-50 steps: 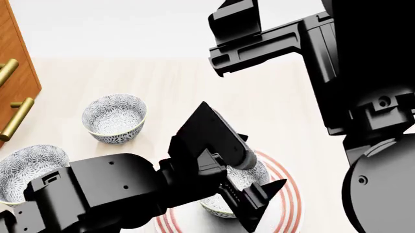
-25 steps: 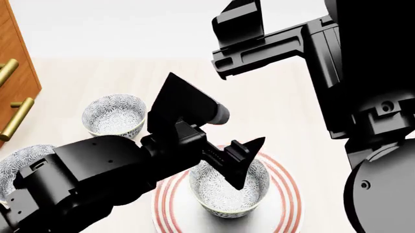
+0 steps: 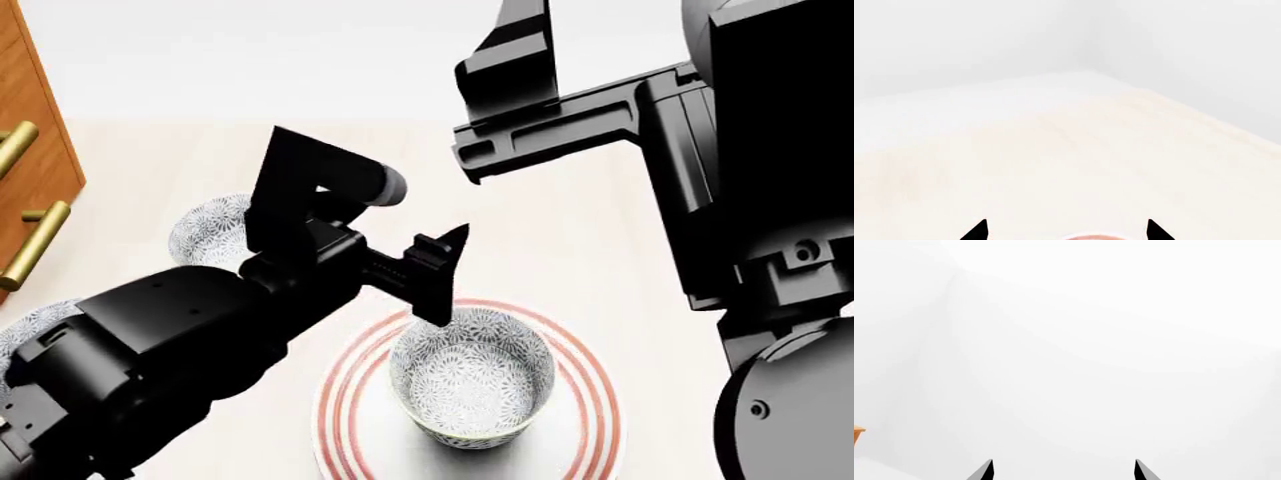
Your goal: Put the bowl at the front on the plate.
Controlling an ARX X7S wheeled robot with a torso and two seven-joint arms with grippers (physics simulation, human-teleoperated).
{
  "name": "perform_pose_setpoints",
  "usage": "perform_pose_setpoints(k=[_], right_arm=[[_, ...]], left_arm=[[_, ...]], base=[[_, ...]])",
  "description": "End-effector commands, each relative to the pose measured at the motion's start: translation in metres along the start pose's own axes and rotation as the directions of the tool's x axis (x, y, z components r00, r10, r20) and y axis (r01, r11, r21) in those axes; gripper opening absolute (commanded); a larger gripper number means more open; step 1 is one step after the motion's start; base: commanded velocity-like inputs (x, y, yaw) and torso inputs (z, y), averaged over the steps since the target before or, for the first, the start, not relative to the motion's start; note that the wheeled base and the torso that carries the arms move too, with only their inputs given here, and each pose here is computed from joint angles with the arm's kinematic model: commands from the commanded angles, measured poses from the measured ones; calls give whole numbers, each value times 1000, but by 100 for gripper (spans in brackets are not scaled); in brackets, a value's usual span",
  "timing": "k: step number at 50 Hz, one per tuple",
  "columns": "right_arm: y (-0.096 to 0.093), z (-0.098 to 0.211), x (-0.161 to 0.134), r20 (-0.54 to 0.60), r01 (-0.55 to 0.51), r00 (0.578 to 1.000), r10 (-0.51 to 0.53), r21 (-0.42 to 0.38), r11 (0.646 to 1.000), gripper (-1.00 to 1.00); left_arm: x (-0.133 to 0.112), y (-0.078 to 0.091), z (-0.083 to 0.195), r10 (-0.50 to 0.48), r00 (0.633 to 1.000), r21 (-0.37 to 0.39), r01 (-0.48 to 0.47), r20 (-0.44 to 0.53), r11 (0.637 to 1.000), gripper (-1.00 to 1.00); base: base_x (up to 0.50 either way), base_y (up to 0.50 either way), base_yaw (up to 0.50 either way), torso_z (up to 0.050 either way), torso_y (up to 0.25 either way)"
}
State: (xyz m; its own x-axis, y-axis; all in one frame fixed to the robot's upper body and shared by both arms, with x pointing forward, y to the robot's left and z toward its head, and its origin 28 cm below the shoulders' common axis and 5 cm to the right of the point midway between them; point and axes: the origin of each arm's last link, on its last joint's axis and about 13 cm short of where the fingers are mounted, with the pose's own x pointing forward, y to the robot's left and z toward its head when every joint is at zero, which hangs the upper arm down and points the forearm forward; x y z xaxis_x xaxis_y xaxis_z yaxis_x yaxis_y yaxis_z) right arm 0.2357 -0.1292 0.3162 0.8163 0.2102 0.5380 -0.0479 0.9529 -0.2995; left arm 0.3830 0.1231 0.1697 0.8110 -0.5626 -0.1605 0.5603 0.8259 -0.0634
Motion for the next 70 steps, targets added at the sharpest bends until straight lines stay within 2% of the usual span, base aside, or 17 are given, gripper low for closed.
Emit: perform_pose_setpoints(k=[1, 11, 17, 28, 30, 33, 46, 53, 57, 59, 70], right_arm=[[-1, -4, -4, -12, 18, 1000, -18, -15, 1000, 100], [-2, -7, -8, -18, 29, 999, -29, -3, 1000, 100], [-3, -9, -9, -21, 38, 999, -38, 2, 999, 100], [-1, -12, -11, -26, 35, 999, -35, 9, 999, 100], [-1, -12, -11, -28, 34, 999, -34, 9, 999, 100], [-1, -13, -12, -29, 36, 999, -35, 10, 999, 100], [2, -14, -11, -38, 22, 999, -22, 5, 1000, 100], [2, -16, -12, -40, 25, 999, -25, 6, 1000, 100], [2, -16, -12, -40, 25, 999, -25, 6, 1000, 100], [2, -16, -12, -38, 26, 999, -26, 7, 1000, 100], [4, -19, -11, -43, 24, 999, -24, 13, 1000, 100]], left_arm=[[1, 16, -3, 133, 991, -45, -132, 27, 990, 100], [-3, 22, -1, 170, 983, -62, -166, 73, 984, 100], [-7, 27, 4, 206, 971, -106, -193, 124, 975, 100], [-23, 24, 18, 210, 957, -165, -179, 200, 970, 100], [-25, 24, 21, 250, 940, -195, -207, 232, 959, 100], [-33, 18, 23, 215, 941, -154, -179, 262, 972, 100], [-55, 5, 38, 160, 933, -163, -112, 322, 980, 100], [-61, 3, 38, 152, 928, -171, -97, 341, 980, 100], [-69, 0, 37, 149, 915, -149, -99, 375, 984, 100], [-72, -2, 38, 144, 914, -167, -86, 379, 982, 100], [-90, -10, 43, 117, 893, -155, -54, 434, 986, 100]], base=[[0, 0, 0, 0, 0], [0, 0, 0, 0, 0], [0, 0, 0, 0, 0], [0, 0, 0, 0, 0], [0, 0, 0, 0, 0], [0, 0, 0, 0, 0], [0, 0, 0, 0, 0], [0, 0, 0, 0, 0], [0, 0, 0, 0, 0], [0, 0, 0, 0, 0], [0, 0, 0, 0, 0]])
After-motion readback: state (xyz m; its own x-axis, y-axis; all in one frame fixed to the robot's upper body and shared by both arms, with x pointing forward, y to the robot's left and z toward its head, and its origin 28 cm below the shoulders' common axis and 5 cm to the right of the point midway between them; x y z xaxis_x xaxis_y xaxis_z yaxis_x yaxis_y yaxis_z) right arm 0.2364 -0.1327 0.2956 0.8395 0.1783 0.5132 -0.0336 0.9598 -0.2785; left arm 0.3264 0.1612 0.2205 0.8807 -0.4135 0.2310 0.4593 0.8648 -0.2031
